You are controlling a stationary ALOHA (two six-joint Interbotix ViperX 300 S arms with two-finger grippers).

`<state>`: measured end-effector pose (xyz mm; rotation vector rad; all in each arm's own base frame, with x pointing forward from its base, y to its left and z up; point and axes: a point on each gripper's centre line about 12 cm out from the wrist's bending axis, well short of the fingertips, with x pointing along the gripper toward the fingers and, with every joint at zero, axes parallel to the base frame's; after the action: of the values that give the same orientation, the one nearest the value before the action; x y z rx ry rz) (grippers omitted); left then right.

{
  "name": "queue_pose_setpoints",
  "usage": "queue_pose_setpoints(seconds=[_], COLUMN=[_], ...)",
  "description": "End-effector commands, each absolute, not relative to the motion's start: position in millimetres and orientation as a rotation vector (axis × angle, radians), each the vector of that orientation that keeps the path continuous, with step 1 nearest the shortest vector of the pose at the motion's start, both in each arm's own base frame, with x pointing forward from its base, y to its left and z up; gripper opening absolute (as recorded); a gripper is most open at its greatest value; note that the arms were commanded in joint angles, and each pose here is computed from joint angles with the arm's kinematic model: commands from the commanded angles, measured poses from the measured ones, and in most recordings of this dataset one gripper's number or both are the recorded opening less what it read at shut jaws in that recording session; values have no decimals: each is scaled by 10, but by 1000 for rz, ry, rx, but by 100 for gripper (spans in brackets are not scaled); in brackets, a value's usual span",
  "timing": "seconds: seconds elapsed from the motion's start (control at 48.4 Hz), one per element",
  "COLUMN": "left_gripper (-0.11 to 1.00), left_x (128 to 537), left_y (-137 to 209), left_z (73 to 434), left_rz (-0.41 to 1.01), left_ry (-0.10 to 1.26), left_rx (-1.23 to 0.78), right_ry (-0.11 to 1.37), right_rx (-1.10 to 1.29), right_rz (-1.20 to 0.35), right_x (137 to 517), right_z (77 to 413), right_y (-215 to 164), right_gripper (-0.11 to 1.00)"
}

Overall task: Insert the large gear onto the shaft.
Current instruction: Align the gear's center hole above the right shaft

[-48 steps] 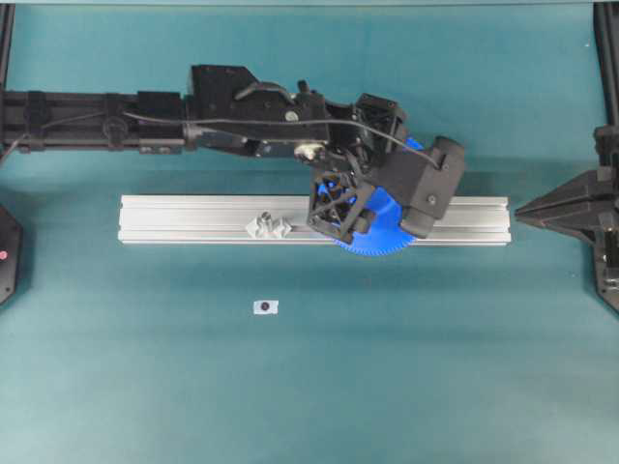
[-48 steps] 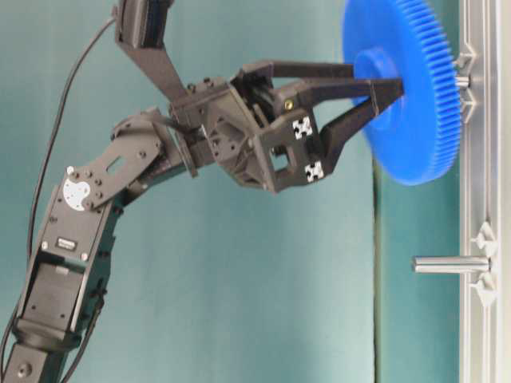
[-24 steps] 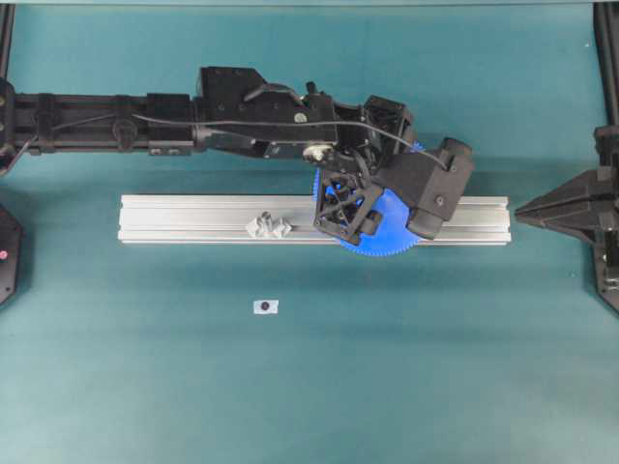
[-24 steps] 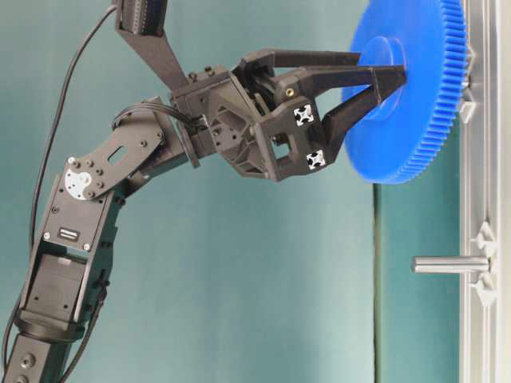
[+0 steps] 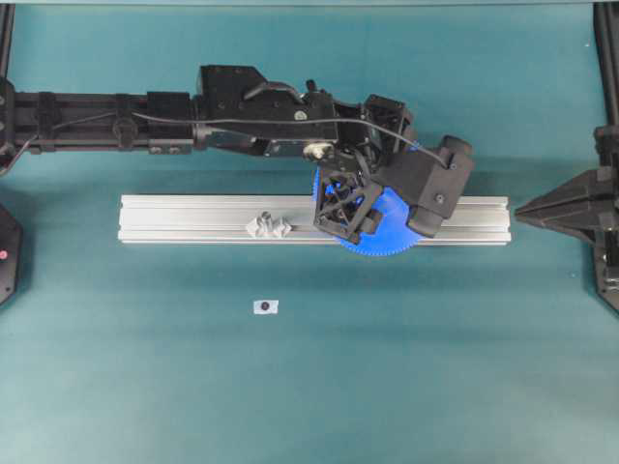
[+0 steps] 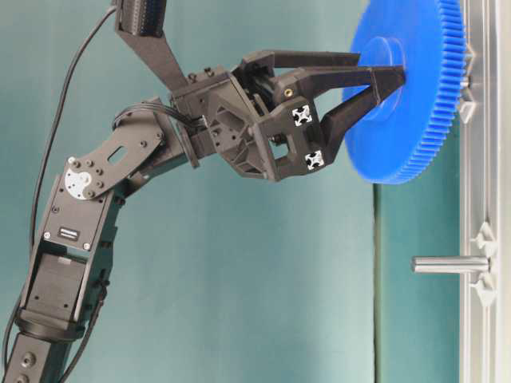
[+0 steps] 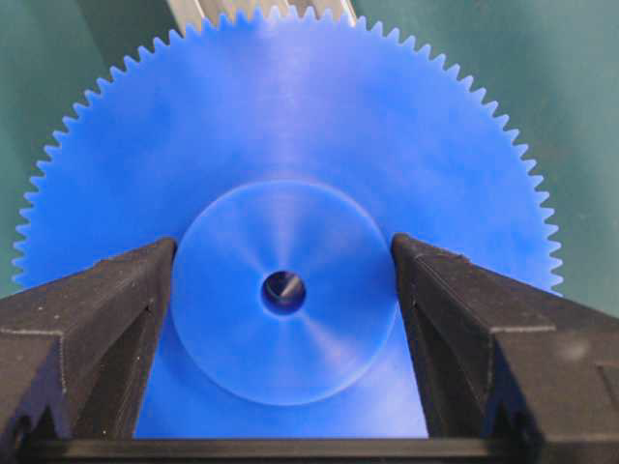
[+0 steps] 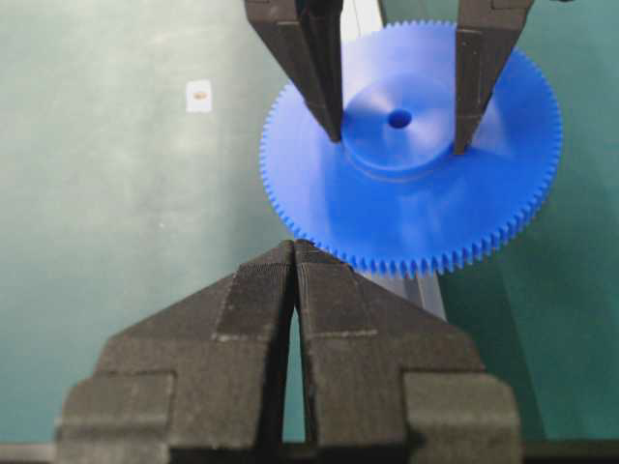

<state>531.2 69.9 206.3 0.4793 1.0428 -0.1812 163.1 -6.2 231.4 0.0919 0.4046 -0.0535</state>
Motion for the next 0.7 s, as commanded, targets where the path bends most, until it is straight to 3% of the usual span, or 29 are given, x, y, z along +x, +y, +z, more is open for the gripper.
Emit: queue_pose_setpoints(seconds=[0.0,0.145,0.289,0.681], left_gripper=[77,77,87,86], left_x=[5326,5315,5320,5329], left_y=[821,820,829,881], left_z=[2277,2276,2292,2406], left_rz=[-144,-143,-141,-131], left_ry=[999,1002,998,1000], left_rx=[481,478,478,473], right_ry=[391,389,389,386], right_rx=[98,98,100,101], right_rz=[-58,-58,-58,-56], right_x=[1650,1651,1651,1653], right_z=[2362,2369,2364,2372], right_y=[-69,-69,-68,-66], right_gripper=[9,9,9,9])
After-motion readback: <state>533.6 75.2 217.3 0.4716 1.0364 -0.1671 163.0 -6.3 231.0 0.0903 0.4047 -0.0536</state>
